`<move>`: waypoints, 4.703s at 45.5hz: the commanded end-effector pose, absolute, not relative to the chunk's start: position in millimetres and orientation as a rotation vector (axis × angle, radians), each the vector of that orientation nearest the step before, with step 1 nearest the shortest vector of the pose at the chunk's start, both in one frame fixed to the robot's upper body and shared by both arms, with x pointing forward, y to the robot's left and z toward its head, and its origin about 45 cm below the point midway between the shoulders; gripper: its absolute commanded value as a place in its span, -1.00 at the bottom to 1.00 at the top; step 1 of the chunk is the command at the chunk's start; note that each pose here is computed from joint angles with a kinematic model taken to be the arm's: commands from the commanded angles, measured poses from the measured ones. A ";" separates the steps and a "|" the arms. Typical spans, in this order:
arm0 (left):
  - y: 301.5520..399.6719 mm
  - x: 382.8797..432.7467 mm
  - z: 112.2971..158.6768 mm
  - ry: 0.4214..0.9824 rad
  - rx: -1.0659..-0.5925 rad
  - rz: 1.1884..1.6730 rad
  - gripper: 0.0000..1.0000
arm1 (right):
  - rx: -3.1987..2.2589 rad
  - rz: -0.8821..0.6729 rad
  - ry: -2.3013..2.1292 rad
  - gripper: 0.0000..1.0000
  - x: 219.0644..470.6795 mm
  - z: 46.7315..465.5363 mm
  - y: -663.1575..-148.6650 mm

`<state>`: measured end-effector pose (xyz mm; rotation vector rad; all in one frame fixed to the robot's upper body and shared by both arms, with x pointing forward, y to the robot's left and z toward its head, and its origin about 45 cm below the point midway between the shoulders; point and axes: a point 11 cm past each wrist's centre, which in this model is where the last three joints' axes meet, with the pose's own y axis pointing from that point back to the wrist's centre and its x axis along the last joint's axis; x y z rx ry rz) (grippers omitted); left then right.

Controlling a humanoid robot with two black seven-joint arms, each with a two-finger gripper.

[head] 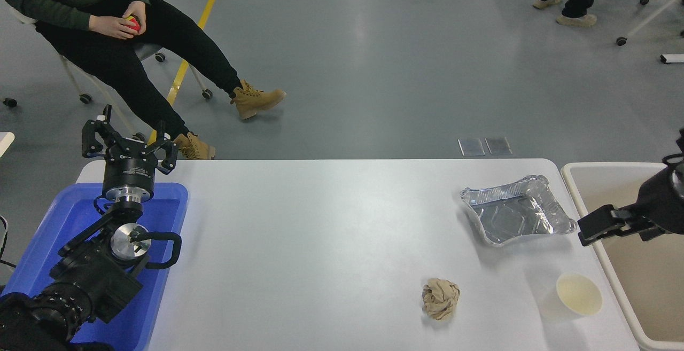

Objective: Pick up paper cup place in dustbin

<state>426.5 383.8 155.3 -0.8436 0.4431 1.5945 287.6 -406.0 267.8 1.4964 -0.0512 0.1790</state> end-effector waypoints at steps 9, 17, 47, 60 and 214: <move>383.7 426.6 155.4 0.443 -0.844 1.594 0.98 | 1.456 0.244 -0.073 1.00 263.7 201.1 -438.9; 383.7 426.6 155.4 0.443 -0.844 1.594 0.98 | 1.457 0.262 -0.068 1.00 258.0 176.7 -439.0; 383.7 426.6 155.4 0.443 -0.844 1.594 0.98 | 1.482 0.279 -0.115 0.85 256.4 141.9 -432.1; 383.7 426.6 155.4 0.443 -0.844 1.594 0.98 | 1.496 0.274 -0.105 0.06 249.8 127.3 -426.8; 383.5 426.6 155.3 0.443 -0.842 1.594 0.98 | 1.007 -0.379 -1.921 -1.00 298.8 75.1 -569.6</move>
